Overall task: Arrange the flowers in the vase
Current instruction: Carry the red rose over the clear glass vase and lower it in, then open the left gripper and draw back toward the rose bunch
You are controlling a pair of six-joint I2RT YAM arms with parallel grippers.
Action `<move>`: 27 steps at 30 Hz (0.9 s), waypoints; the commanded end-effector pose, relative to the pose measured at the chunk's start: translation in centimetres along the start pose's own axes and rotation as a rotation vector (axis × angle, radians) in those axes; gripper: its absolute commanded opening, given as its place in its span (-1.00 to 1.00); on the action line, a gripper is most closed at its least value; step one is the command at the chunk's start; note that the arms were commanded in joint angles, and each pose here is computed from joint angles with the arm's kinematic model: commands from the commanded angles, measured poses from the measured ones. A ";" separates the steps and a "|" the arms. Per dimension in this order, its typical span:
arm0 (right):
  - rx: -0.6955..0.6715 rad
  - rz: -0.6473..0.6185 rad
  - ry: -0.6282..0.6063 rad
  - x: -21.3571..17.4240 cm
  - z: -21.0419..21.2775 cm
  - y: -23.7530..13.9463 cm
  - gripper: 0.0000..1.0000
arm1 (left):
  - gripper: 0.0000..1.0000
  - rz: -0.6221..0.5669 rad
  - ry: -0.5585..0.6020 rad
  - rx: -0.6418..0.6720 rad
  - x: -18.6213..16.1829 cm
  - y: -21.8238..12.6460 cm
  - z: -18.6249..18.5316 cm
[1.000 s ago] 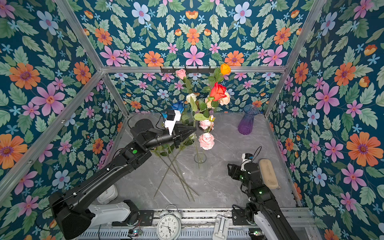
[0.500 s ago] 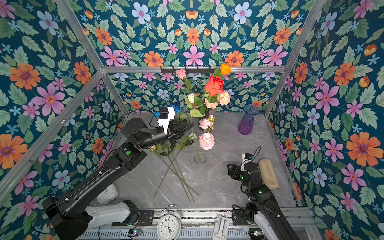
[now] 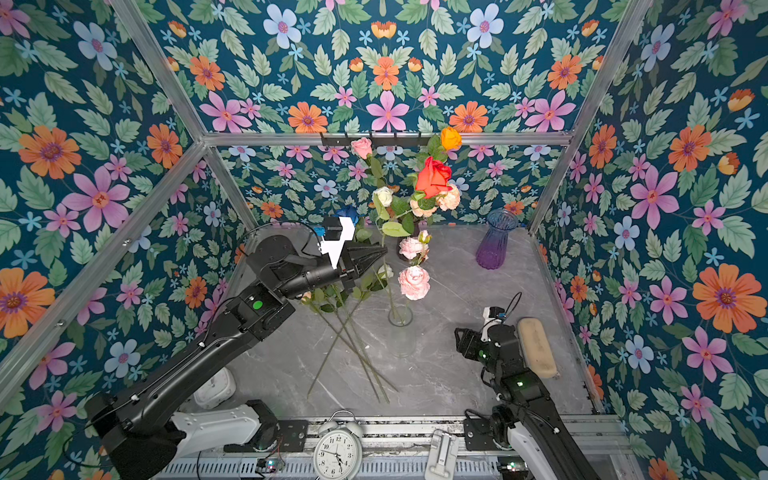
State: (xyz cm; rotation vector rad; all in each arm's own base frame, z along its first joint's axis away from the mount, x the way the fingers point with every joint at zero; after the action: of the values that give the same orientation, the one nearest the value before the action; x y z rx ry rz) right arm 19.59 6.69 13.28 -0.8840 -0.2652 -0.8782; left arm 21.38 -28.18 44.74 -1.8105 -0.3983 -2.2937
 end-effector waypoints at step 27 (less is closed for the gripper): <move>0.012 -0.023 -0.007 0.5 0.4 -0.1 0.42 | 0.12 0.074 -0.002 0.089 -1.5 -1.6 0.1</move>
State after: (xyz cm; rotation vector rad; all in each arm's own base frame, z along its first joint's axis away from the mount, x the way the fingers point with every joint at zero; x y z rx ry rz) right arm 19.61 6.65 13.30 -0.8856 -0.2658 -0.8813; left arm 21.05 -27.20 43.16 -1.7921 -0.3764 -2.2225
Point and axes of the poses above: each gripper's point midway between its finger pads, its own y axis out along the fingers, its own z axis along the line the jaws close on, x = y × z, the point moved 5 cm from there along -y, back along the fingers, and after that the axes turned 12 degrees about y, right-handed, at the moved point
